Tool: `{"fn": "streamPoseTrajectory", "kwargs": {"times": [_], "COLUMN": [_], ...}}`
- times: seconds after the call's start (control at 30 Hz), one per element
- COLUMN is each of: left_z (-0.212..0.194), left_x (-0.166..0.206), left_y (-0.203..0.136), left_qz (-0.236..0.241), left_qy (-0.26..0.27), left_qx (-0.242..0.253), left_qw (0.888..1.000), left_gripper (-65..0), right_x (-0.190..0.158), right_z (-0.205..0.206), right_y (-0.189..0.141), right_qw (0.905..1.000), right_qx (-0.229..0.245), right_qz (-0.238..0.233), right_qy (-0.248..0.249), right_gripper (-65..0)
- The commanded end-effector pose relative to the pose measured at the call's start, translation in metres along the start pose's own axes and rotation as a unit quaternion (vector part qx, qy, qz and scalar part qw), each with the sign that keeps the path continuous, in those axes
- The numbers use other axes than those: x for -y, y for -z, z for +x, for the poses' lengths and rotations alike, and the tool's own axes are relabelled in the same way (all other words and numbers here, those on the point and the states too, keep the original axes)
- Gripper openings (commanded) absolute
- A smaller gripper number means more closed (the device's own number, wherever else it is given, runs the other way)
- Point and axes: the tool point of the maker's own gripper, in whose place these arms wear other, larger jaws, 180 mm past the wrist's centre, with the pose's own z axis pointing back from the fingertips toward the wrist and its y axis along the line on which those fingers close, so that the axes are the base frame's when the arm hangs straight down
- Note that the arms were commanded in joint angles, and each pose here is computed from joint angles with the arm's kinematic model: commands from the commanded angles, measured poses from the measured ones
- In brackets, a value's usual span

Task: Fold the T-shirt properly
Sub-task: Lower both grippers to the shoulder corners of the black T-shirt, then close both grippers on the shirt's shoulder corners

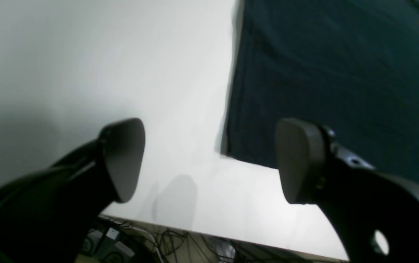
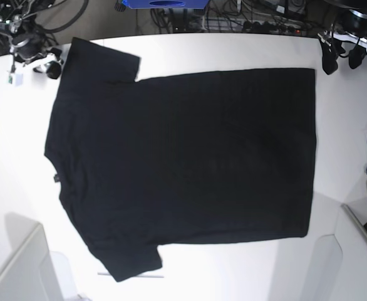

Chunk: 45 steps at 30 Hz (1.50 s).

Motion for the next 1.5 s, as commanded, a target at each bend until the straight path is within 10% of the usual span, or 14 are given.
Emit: {"fn": "streamPoseTrajectory", "kwargs": {"times": [0.0, 1.47], "left_z": [0.01, -0.017], "left_x": [0.0, 0.006], "left_y": [-0.003, 0.01], "left_qz": [-0.005, -0.018], "left_qy": [0.006, -0.019], "left_qx": [0.014, -0.013], "left_qw": [1.0, 1.0], "left_gripper": [-11.5, -11.5], "right_x": [0.001, -0.043], "right_z": [0.011, -0.041], "right_y": [-0.003, 0.007], "right_qw": [0.9998, 0.9942], "right_qx": [0.019, -0.067], "right_qz": [0.003, 0.081], "right_qy": [-0.004, -0.021], "right_gripper": [-29.6, -26.9]}}
